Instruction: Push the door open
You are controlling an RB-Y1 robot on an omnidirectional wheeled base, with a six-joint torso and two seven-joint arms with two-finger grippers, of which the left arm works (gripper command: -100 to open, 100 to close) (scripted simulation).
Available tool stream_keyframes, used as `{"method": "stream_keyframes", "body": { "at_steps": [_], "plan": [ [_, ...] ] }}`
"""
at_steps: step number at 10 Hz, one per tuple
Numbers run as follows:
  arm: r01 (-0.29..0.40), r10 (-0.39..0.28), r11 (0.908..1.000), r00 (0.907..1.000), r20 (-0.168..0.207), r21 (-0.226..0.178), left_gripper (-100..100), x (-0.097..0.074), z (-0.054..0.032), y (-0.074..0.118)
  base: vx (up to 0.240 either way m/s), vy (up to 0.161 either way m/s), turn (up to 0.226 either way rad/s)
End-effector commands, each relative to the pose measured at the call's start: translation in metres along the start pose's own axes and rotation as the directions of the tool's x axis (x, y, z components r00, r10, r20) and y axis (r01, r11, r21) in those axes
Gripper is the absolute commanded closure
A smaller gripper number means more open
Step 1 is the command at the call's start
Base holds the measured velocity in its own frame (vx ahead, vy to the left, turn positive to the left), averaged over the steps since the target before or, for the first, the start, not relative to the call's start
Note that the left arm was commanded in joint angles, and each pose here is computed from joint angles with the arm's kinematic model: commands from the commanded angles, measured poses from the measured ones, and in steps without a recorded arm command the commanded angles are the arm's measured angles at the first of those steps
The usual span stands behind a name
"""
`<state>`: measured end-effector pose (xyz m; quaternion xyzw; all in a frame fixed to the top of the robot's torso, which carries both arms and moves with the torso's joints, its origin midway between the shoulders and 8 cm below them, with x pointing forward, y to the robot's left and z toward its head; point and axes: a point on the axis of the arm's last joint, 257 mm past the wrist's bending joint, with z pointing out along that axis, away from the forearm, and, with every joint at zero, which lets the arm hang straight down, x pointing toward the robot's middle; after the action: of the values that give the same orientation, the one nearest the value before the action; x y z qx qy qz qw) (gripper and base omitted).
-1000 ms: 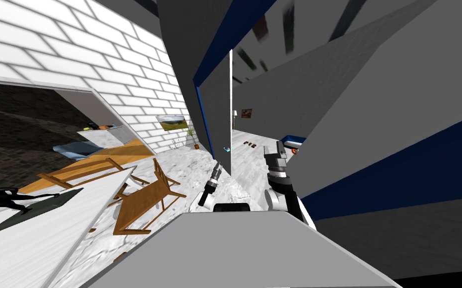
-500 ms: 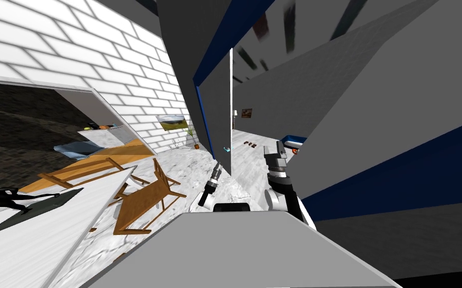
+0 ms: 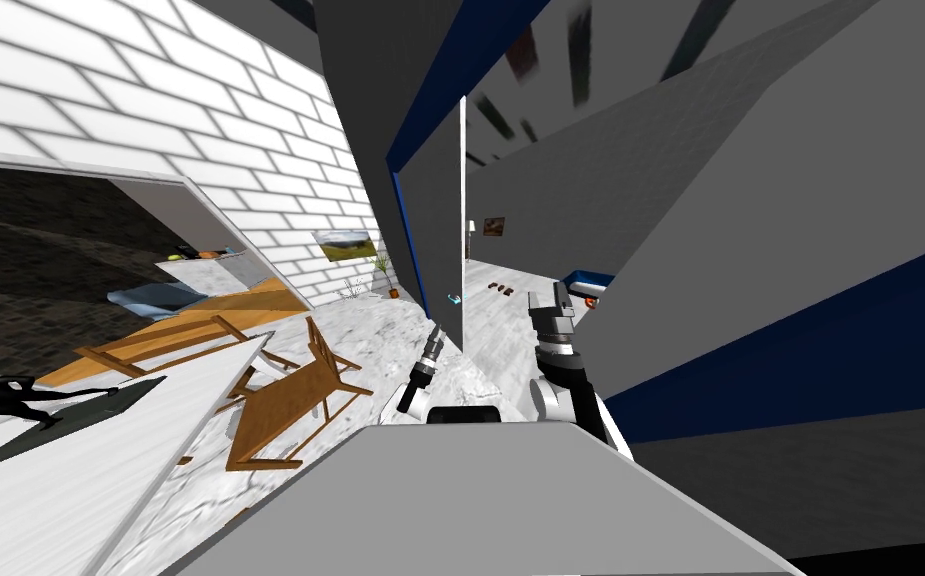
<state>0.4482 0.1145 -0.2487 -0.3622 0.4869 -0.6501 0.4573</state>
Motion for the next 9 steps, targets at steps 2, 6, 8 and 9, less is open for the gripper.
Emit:
{"method": "stream_keyframes", "body": {
  "at_steps": [2,6,8,9],
  "plan": [
    [0.0,0.0,1.0,1.0,0.0,0.0,-100,0.0001,0.0001,0.0001,-0.002,-0.003,-0.012],
    [0.0,0.0,1.0,1.0,0.0,0.0,-100,0.0001,0.0001,0.0001,0.003,0.001,0.005],
    [0.0,0.0,0.9999,1.0,-0.009,-0.013,-100,0.0038,-0.0029,0.0071,0.037,-0.004,-0.015],
    [0.0,-0.001,0.9998,0.9999,-0.011,-0.017,-100,0.0049,-0.0038,0.0091,0.1,0.016,0.054]
  ]
}}
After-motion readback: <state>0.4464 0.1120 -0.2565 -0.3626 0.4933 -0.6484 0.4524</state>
